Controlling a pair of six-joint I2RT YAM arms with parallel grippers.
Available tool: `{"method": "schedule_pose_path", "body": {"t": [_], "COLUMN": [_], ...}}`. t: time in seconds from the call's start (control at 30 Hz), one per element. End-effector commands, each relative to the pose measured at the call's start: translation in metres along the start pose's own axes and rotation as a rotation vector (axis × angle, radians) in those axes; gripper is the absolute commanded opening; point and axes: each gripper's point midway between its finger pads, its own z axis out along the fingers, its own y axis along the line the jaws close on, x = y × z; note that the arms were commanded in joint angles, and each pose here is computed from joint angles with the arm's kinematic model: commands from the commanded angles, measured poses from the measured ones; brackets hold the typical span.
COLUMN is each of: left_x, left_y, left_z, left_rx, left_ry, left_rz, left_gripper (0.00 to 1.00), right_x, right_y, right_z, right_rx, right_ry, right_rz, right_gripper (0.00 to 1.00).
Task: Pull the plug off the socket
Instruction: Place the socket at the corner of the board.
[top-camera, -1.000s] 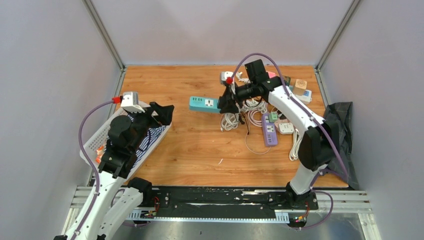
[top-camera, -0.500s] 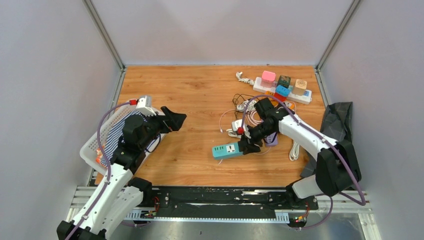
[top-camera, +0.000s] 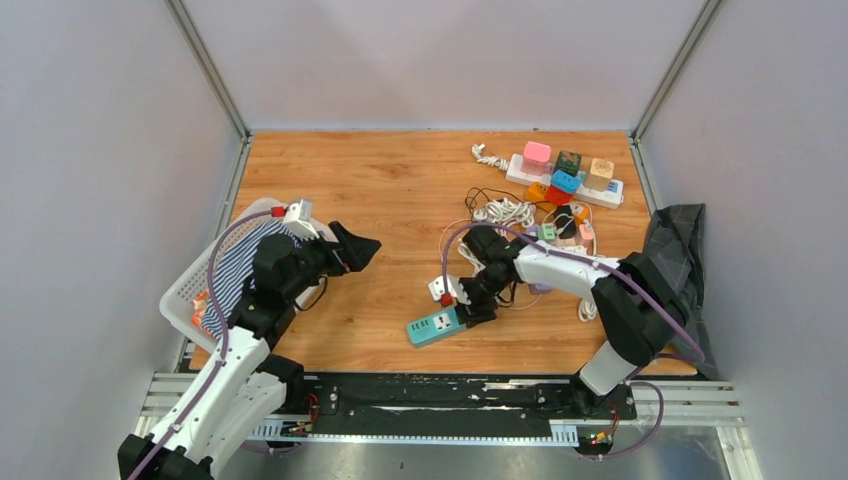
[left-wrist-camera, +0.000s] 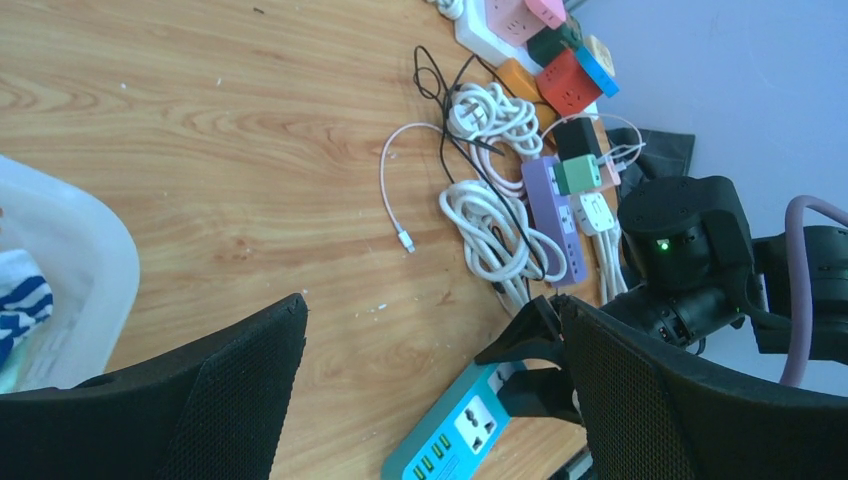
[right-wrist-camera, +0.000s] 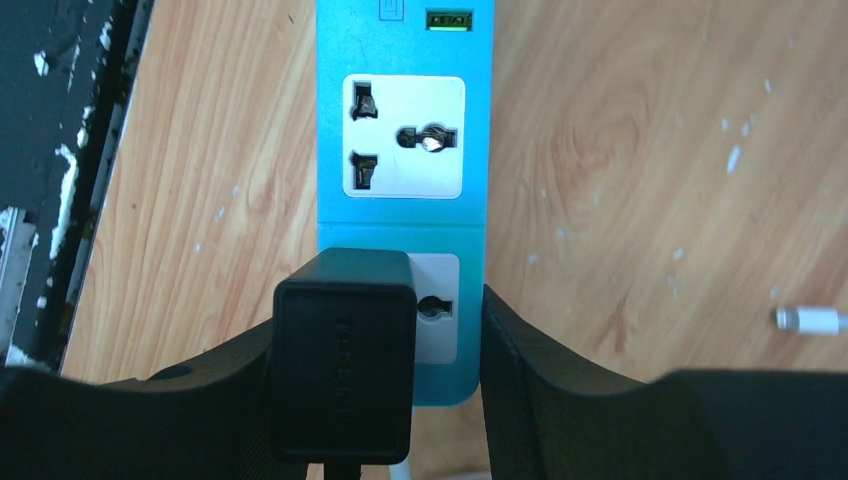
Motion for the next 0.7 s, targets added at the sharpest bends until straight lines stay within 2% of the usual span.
{"method": "schedule_pose_path", "body": {"t": [0.0, 0.07, 0.17, 0.4, 0.53, 0.67], "left_x": [0.008, 0.011, 0.015, 0.032, 0.046, 0.055], "left_y": [-0.003, -0.002, -0.003, -0.014, -0.031, -0.052], "left_z": [-0.006, -0.008, -0.009, 0.003, 0.014, 0.017], "left_rx": [0.035, 0.042, 0.058, 0.118, 0.172, 0.233], "left_ry": [0.006, 0.005, 0.020, 0.125, 0.205, 0.240], "left_rz": [-0.016, -0.011, 0.005, 0.114, 0.197, 0.295], "left_gripper": [0.98, 0.98, 0.98, 0.99, 0.99, 0.99], "right_x": [-0.010, -0.011, -0.016, -0.062, -0.075, -0.085], "right_y": [0.006, 0.010, -0.001, -0.005, 0.004, -0.004], "right_z": [0.015, 0.012, -0.011, -0.102, -0.142, -0.186], "right_rx": [-0.019, -0.029, 0.024, -0.022, -0.052, 0.015], "right_ry": [0.022, 0.029, 0.071, -0.036, -0.083, -0.145], "right_rz": [-0.029, -0.018, 0.013, 0.003, 0.081, 0.221], "right_gripper": [0.45, 0.64, 0.82, 0.89, 0.90, 0.90]}}
